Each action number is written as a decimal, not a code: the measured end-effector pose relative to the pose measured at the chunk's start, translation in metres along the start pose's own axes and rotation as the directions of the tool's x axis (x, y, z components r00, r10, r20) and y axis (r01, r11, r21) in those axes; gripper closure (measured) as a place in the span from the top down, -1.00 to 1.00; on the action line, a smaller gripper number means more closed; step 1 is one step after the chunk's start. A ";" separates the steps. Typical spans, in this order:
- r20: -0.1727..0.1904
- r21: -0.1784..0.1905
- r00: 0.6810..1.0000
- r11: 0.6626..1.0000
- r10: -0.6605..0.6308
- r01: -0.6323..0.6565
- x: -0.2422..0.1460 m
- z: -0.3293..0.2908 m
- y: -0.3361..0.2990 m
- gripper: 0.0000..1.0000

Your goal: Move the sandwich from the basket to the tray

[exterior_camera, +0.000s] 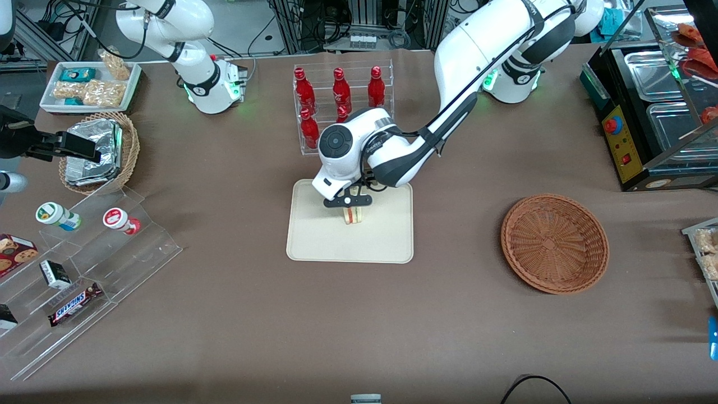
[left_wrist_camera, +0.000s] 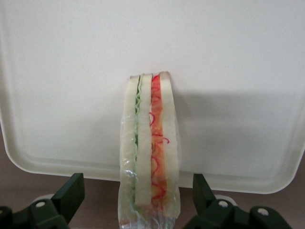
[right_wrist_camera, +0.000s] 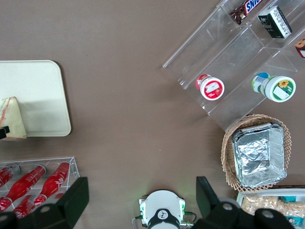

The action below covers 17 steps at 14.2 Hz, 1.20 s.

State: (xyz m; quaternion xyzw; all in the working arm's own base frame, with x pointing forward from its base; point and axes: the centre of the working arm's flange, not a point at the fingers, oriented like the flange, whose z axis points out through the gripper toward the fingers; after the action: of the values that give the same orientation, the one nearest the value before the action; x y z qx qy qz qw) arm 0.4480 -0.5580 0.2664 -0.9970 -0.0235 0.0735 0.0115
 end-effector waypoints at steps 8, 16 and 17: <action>-0.087 0.023 0.985 0.988 -0.148 0.151 0.036 -0.135 -0.061 1.00; 0.074 0.030 0.978 0.981 -0.195 0.193 0.086 -0.266 -0.273 1.00; 0.092 0.039 0.977 0.981 -0.195 0.192 0.088 -0.278 -0.306 1.00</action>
State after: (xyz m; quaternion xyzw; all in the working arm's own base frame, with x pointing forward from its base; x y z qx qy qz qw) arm 0.5625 -0.2540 0.5368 -0.9850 -0.1198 0.1198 0.0322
